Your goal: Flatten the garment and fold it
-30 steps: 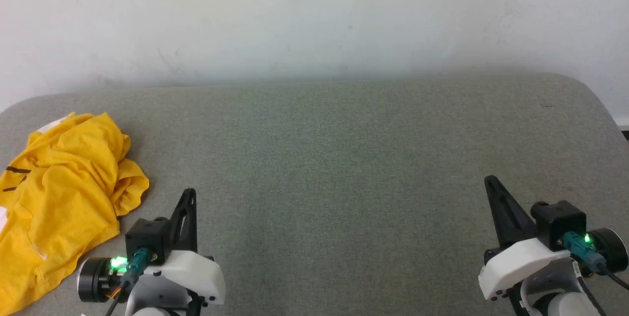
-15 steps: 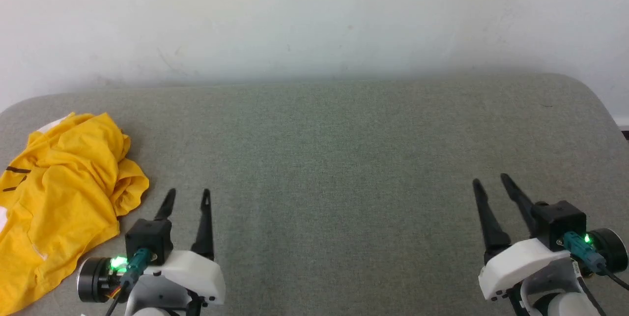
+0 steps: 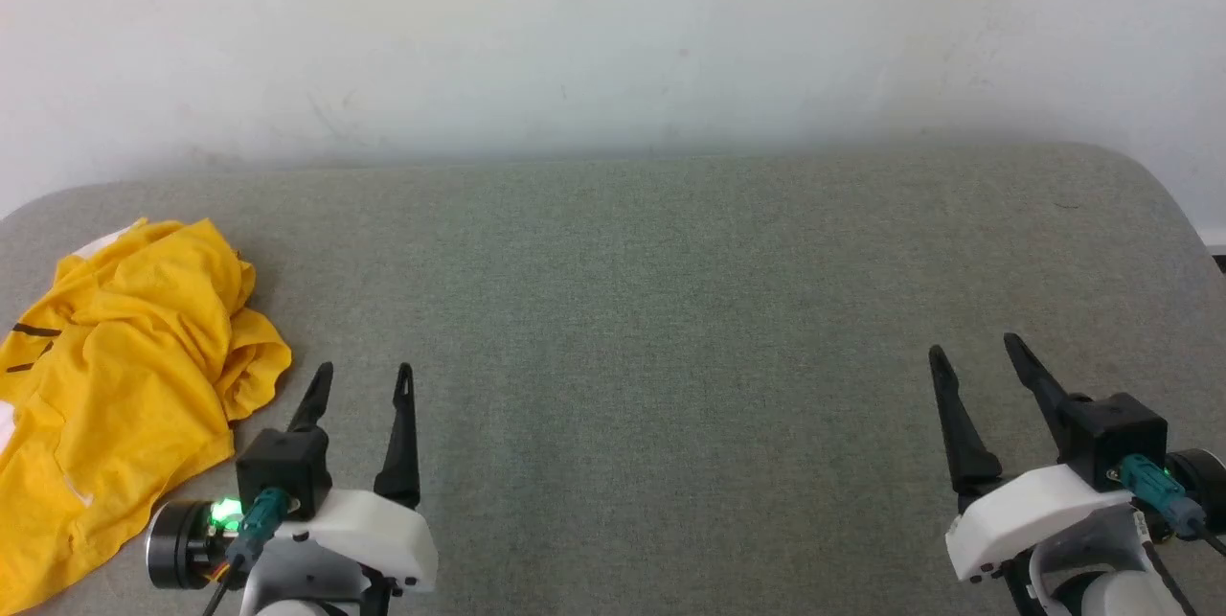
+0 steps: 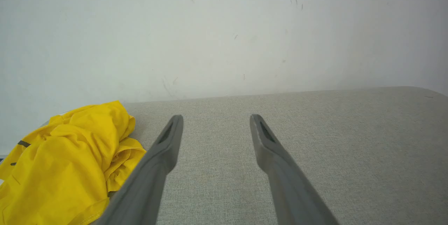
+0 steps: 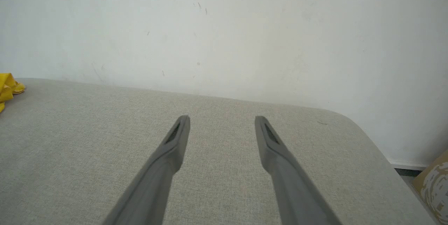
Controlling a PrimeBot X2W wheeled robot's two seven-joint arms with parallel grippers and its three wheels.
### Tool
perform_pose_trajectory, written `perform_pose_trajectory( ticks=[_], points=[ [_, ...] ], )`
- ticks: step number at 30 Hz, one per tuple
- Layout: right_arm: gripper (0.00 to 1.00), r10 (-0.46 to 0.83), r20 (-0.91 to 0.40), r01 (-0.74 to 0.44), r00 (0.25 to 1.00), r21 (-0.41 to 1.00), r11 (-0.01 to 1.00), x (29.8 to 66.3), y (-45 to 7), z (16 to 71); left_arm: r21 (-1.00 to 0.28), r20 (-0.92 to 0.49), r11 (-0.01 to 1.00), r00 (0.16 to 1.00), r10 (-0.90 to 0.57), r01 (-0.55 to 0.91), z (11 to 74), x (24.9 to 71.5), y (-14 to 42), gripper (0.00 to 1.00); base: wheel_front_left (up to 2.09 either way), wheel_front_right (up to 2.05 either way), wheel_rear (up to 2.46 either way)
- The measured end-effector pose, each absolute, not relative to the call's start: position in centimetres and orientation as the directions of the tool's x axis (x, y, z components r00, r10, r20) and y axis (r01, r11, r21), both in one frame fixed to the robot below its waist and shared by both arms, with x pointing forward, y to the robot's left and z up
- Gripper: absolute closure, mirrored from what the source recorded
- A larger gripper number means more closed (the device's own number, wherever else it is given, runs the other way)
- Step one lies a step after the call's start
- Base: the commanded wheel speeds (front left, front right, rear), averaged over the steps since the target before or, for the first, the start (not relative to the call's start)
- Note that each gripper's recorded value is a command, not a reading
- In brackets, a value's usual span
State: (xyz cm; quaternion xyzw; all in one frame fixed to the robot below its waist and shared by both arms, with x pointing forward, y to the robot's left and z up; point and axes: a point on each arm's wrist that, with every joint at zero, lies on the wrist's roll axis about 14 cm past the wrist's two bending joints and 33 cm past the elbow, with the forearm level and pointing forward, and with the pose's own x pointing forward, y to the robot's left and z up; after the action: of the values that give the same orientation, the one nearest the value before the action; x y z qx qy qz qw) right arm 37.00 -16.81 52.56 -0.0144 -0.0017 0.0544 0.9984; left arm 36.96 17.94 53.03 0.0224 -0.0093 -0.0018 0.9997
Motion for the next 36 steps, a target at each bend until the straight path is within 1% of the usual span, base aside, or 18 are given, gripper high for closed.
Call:
perform_pose_trajectory(
  ticks=[21,36],
  points=[
    [0.0,0.078,0.033,-0.078,0.996,-0.005,0.997,36.9,-17.9,52.7,0.01,0.058,1.0,0.998,0.015,-0.016,53.5,36.2,18.6,0.0,0.0,0.0,0.0],
    [0.0,0.101,0.056,-0.102,0.993,0.007,0.995,37.5,-17.1,52.9,-0.011,0.09,0.998,0.994,0.068,-0.067,53.9,35.0,20.2,0.0,0.0,0.0,0.0]
  ],
)
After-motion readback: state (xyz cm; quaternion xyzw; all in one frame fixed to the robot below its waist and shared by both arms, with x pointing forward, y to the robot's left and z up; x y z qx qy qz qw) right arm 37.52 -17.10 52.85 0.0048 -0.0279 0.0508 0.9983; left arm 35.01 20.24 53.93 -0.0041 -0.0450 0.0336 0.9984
